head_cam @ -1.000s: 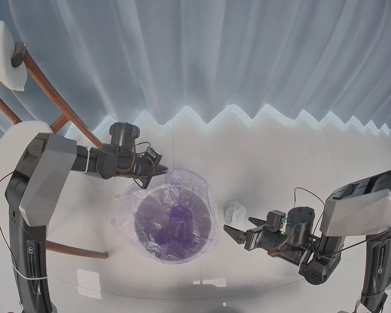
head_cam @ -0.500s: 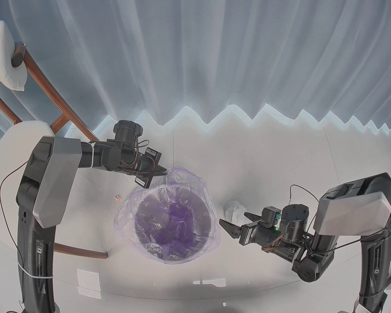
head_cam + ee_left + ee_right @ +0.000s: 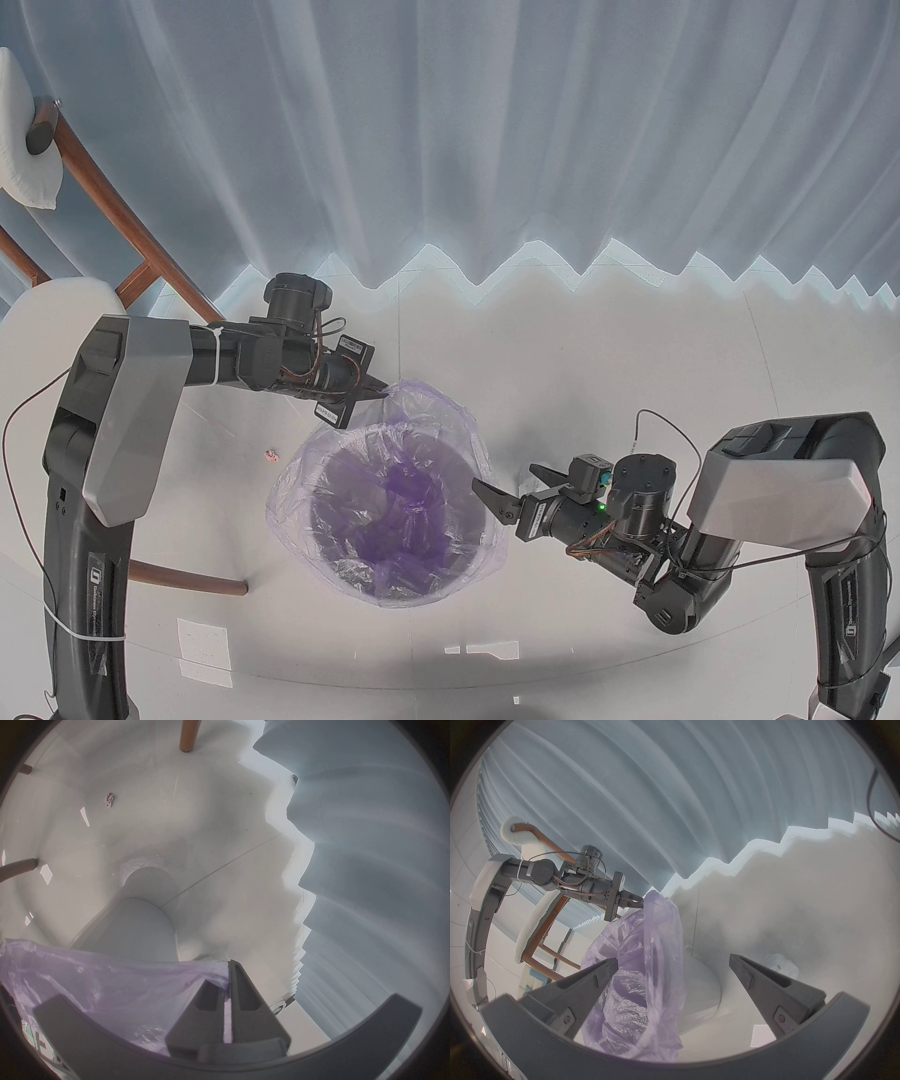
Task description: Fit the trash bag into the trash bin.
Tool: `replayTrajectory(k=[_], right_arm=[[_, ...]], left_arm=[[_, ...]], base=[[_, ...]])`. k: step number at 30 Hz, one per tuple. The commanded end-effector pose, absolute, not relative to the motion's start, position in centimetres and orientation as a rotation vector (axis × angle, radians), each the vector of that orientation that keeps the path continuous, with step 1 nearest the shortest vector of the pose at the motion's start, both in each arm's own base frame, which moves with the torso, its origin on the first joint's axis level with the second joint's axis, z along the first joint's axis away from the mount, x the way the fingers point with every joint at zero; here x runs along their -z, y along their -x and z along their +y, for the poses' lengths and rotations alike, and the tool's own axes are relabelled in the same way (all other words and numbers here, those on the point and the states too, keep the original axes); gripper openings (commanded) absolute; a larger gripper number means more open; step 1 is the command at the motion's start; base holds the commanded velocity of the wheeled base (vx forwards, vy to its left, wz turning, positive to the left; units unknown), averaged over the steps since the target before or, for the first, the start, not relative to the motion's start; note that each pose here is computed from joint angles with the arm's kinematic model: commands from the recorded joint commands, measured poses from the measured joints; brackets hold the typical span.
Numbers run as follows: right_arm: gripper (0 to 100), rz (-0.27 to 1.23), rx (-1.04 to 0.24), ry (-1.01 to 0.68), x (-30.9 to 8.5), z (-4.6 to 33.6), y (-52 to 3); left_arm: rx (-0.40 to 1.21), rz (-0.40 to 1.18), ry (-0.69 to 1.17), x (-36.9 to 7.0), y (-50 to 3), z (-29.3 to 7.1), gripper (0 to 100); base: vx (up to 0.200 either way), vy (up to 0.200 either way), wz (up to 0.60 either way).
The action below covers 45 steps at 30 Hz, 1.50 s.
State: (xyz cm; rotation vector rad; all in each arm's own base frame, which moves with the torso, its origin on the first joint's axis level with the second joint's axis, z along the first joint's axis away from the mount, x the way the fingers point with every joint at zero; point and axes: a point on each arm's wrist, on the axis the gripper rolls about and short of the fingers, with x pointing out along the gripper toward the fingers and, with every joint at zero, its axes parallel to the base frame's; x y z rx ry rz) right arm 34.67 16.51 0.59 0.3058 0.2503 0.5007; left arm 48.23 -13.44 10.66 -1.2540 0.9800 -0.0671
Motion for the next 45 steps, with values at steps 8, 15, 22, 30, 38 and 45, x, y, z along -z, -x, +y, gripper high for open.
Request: replayTrajectory(k=[8,15,22,30,38,45], right_arm=[[0,0.272,-0.505,-0.316,0.5,17.2,-35.3],[0,0.29,-0.475,-0.339,1.6,16.4,-36.0],[0,0.312,-0.453,-0.338,3.4,16.1,-36.8],[0,0.322,-0.432,-0.337,5.5,15.8,-38.0],[0,0.322,-0.432,-0.334,5.9,15.8,-38.1],[100,0.291,-0.425,-0.338,5.1,15.4,-38.2]], left_arm=[[0.061,0.989,1.252,-10.7,-48.1,-13.5,0],[0.05,0.987,1.256,-10.6,-48.2,-13.1,0],[0.032,0.998,1.257,-10.0,-48.3,-12.8,0],[0.03,1.007,1.255,-9.9,-48.2,-12.9,0],[0.03,1.003,1.257,-10.0,-48.3,-12.8,0],[0.038,0.989,1.258,-10.5,-48.3,-12.7,0]], base=[[0.0,0.0,0.0],[0.0,0.0,0.0],[0.0,0.0,0.0],[0.0,0.0,0.0],[0.0,0.0,0.0],[0.0,0.0,0.0]])
